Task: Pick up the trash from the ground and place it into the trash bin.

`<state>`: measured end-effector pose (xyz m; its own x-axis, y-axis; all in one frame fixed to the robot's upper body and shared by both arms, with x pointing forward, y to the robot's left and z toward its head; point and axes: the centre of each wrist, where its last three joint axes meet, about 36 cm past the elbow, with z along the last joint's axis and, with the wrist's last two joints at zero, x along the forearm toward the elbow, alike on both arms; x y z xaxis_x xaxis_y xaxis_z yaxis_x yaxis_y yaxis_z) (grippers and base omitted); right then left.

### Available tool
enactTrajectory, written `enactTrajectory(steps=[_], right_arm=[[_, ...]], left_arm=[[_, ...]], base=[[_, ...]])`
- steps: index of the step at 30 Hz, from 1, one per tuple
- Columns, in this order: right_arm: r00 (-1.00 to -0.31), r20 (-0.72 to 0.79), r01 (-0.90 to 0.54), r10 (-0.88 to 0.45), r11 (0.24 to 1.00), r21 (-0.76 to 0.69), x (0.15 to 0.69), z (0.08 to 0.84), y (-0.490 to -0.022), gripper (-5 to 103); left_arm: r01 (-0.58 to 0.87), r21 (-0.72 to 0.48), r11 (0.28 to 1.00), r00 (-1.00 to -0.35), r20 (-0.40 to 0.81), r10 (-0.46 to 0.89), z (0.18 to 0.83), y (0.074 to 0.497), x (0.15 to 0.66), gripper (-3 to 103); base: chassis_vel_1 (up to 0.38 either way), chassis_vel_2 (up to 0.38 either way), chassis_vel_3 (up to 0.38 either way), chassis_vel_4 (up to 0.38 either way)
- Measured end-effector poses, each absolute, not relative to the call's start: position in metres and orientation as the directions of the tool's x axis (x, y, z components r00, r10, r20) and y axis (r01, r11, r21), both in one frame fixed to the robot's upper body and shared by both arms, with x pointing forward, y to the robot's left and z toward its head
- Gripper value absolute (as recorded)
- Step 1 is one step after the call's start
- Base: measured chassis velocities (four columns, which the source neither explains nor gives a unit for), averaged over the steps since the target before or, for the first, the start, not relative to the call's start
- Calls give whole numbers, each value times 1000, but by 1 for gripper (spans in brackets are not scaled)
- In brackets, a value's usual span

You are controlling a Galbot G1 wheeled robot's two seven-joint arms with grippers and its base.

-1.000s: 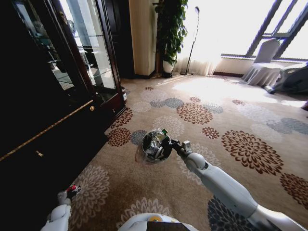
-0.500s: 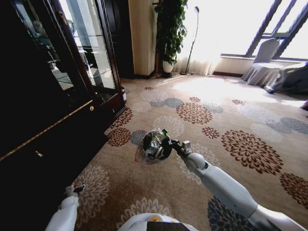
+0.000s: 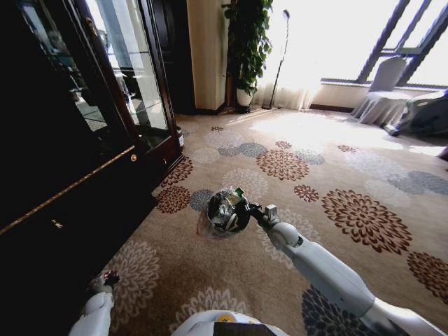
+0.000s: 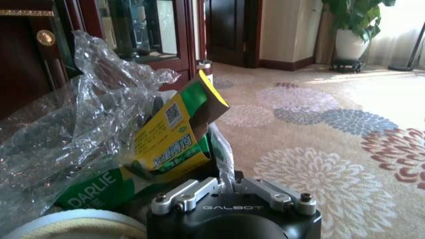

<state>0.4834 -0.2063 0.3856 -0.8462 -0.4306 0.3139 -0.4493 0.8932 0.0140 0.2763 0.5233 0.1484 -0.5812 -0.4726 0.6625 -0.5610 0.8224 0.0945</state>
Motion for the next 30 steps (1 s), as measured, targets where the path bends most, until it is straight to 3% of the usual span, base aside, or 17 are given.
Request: enactTrajectory(steps=[3, 13, 21, 24, 26, 29, 30], right_arm=[[-846, 314, -449, -430, 893, 14, 483, 386, -206, 1], [-846, 314, -449, -431, 893, 14, 483, 386, -206, 1], [-846, 314, -449, -431, 893, 14, 483, 386, -206, 1], [-846, 314, -449, -430, 893, 14, 483, 386, -206, 1], [-846, 314, -449, -431, 893, 14, 483, 386, -206, 1], [-846, 314, -449, -431, 893, 14, 483, 386, -206, 1], [-846, 314, -449, -431, 893, 14, 483, 386, -206, 1]], left_arm=[[-568, 85, 818, -587, 655, -476, 149, 525, 267, 6], [-567, 52, 822, -632, 613, -474, 162, 523, 265, 4], [-515, -87, 853, -767, 491, -413, 211, 510, 284, 0], [-431, -214, 876, -860, 390, -328, 264, 486, 296, 0], [-417, -233, 879, -873, 373, -315, 273, 482, 297, 0], [-299, -387, 872, -943, 258, -209, 335, 455, 302, 0], [-299, -387, 872, -943, 258, -209, 335, 455, 302, 0]], base=[[0, 0, 0, 0], [0, 0, 0, 0], [0, 0, 0, 0], [0, 0, 0, 0], [0, 0, 0, 0], [0, 0, 0, 0], [0, 0, 0, 0]])
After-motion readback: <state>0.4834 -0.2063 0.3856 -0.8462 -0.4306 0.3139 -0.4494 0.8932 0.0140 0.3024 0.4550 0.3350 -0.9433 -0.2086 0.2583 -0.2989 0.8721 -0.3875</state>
